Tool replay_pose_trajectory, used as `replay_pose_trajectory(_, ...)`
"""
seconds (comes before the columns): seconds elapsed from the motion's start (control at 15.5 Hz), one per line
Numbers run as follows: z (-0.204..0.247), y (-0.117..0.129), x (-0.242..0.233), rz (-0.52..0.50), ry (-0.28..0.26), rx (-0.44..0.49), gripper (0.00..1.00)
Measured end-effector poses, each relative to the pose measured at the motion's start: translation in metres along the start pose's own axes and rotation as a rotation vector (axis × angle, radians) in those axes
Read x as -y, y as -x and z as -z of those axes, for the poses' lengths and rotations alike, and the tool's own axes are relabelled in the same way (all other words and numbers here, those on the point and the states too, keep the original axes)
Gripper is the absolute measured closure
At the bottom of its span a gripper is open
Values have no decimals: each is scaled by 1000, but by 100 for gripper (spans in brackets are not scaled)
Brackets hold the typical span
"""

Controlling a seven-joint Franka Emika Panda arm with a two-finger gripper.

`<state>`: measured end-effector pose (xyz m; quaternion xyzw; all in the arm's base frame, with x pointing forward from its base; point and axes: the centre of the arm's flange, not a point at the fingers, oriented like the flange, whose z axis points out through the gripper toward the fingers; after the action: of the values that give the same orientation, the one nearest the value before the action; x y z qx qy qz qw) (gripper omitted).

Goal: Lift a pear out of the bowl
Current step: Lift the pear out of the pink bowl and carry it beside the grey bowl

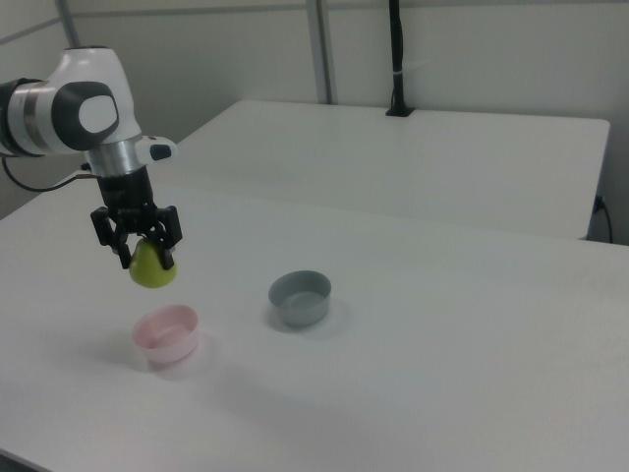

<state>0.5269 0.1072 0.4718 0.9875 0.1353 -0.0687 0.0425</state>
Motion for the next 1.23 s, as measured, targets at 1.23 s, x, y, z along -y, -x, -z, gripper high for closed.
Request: replay_pose_trajectory(1.23,-131,-8,-172,-8,-25,68,21)
